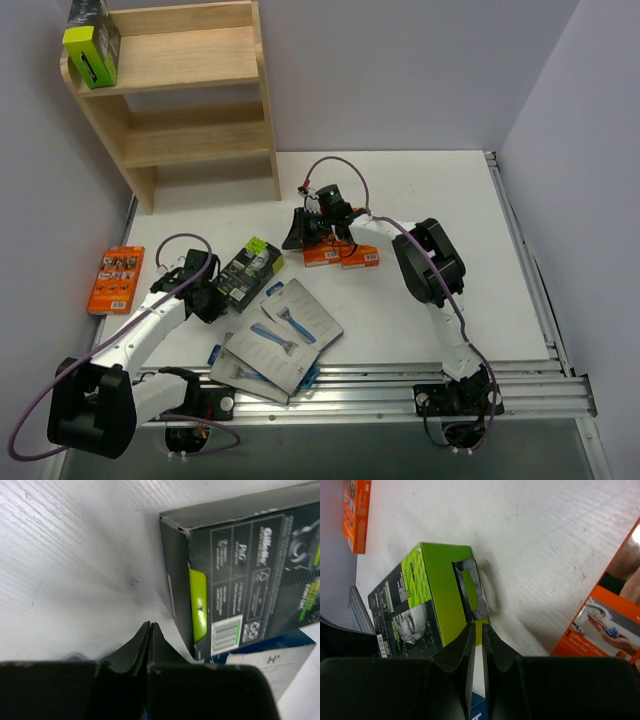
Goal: Place and organize the shaving razors onto the shelf
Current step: Grab a shaving razor with the right arm
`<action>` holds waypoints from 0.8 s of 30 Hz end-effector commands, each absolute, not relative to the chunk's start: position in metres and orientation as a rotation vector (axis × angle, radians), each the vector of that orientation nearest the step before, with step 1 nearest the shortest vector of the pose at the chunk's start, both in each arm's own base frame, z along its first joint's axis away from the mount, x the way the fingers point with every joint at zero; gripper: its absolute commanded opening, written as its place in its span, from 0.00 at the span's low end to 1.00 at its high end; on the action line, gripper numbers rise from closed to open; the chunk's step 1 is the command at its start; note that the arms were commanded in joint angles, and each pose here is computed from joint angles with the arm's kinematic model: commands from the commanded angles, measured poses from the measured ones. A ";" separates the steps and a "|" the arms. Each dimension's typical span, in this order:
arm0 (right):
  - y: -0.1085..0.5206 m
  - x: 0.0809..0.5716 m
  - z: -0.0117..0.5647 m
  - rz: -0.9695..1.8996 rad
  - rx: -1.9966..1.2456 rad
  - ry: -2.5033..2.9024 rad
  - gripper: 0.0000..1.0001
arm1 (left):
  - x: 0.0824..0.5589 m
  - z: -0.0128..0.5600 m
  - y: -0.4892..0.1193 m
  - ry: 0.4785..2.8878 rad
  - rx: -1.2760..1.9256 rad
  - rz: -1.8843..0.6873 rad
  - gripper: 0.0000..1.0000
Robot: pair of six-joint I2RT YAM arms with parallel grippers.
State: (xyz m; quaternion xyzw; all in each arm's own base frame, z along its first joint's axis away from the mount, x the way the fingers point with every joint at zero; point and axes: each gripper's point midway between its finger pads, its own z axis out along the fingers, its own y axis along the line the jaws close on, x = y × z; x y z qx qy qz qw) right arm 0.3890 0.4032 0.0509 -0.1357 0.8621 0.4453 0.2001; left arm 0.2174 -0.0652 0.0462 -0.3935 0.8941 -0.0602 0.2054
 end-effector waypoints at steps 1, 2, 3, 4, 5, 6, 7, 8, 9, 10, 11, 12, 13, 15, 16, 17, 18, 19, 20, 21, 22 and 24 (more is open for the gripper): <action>0.405 0.380 0.057 1.283 -0.439 2.368 0.07 | 0.240 0.045 -0.065 2.402 -1.153 -0.171 0.02; 0.405 0.378 0.057 1.285 -0.448 2.366 0.06 | 0.241 0.039 -0.064 2.414 -1.158 -0.142 0.02; 0.406 0.375 0.058 1.292 -0.463 2.363 0.06 | 0.244 0.037 -0.062 2.409 -1.161 -0.125 0.02; 0.408 0.367 0.056 1.299 -0.478 2.369 0.06 | 0.253 0.040 -0.063 2.390 -1.158 -0.131 0.02; 0.408 0.365 0.056 1.304 -0.488 2.365 0.06 | 0.257 0.036 -0.062 2.400 -1.156 -0.105 0.02; 0.410 0.361 0.058 1.309 -0.508 2.360 0.06 | 0.262 0.036 -0.060 2.392 -1.152 -0.086 0.02; 0.411 0.358 0.062 1.317 -0.523 2.348 0.06 | 0.269 0.038 -0.059 2.382 -1.147 -0.081 0.02; 0.414 0.349 0.061 1.328 -0.550 2.341 0.06 | 0.279 0.040 -0.058 2.376 -1.140 -0.064 0.02; 0.416 0.345 0.064 1.338 -0.574 2.325 0.06 | 0.284 0.043 -0.055 2.367 -1.140 -0.045 0.02; 0.419 0.340 0.071 1.356 -0.603 2.302 0.06 | 0.289 0.045 -0.049 2.353 -1.144 -0.011 0.02; 0.423 0.331 0.071 1.371 -0.630 2.292 0.06 | 0.300 0.051 -0.043 2.333 -1.151 -0.002 0.02; 0.424 0.327 0.072 1.386 -0.649 2.280 0.07 | 0.305 0.054 -0.039 2.320 -1.159 0.004 0.02; 0.425 0.323 0.078 1.406 -0.654 2.266 0.07 | 0.309 0.056 -0.033 2.302 -1.169 0.019 0.02; 0.422 0.316 0.080 1.448 -0.660 2.239 0.09 | 0.321 0.063 -0.015 2.256 -1.202 0.027 0.02; 0.421 0.315 0.086 1.462 -0.651 2.225 0.10 | 0.327 0.066 -0.010 2.232 -1.209 0.012 0.02; 0.419 0.315 0.090 1.473 -0.651 2.206 0.11 | 0.332 0.067 -0.006 2.227 -1.206 -0.002 0.02; 0.412 0.315 0.087 1.476 -0.633 2.218 0.12 | 0.339 0.070 0.003 2.198 -1.220 -0.020 0.02; 0.409 0.316 0.093 1.481 -0.625 2.202 0.13 | 0.353 0.076 0.005 2.157 -1.198 -0.064 0.02; 0.406 0.318 0.099 1.497 -0.608 2.183 0.14 | 0.358 0.073 0.003 2.179 -1.170 -0.091 0.02; 0.396 0.322 0.098 1.496 -0.570 2.190 0.14 | 0.367 0.079 0.006 2.162 -1.165 -0.110 0.02; 0.391 0.327 0.106 1.499 -0.548 2.166 0.15 | 0.370 0.080 0.006 2.172 -1.157 -0.108 0.02; 0.382 0.338 0.117 1.509 -0.475 2.131 0.18 | 0.373 0.077 0.006 2.202 -1.135 -0.096 0.02</action>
